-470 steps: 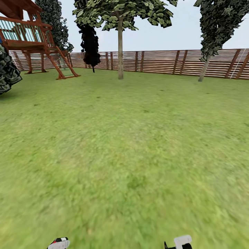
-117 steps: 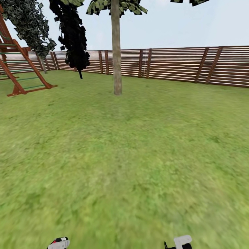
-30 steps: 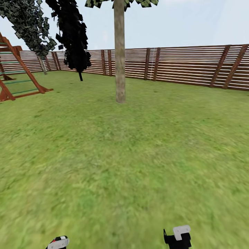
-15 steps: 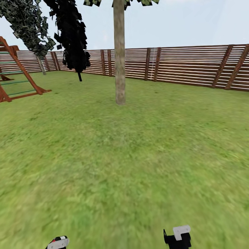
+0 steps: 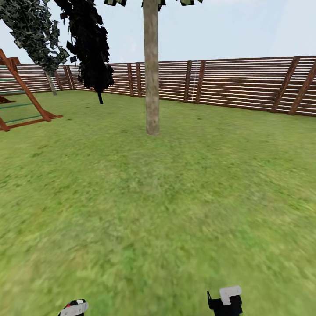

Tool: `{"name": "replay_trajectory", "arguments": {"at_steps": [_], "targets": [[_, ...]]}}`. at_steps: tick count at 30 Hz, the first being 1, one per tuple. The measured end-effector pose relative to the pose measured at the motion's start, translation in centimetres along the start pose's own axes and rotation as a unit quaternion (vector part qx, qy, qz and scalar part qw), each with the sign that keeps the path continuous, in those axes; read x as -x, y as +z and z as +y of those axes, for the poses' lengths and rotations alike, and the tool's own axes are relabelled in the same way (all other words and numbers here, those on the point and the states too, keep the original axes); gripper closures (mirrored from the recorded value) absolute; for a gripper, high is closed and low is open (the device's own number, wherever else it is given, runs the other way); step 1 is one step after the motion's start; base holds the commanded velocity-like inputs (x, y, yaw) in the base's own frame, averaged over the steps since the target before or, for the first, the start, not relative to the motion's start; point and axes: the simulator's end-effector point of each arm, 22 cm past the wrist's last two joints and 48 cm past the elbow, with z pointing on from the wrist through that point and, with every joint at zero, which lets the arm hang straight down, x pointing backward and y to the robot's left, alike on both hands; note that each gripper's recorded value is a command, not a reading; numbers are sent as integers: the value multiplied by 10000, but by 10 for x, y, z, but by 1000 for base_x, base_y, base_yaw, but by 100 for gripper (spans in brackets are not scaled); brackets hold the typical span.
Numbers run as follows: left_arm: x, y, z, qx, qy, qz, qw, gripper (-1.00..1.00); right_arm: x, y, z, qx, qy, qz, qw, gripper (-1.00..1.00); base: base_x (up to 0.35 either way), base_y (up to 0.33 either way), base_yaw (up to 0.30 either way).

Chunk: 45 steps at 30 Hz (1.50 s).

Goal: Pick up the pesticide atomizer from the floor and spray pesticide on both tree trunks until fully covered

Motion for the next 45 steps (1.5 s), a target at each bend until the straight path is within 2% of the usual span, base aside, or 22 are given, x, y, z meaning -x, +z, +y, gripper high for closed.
{"name": "replay_trajectory", "arguments": {"at_steps": [45], "targets": [[0, 0, 1, 7, 1, -7, 10000, 100, -1, 0, -4, 2, -45, 4, 10000, -100, 338, 0, 0]]}}
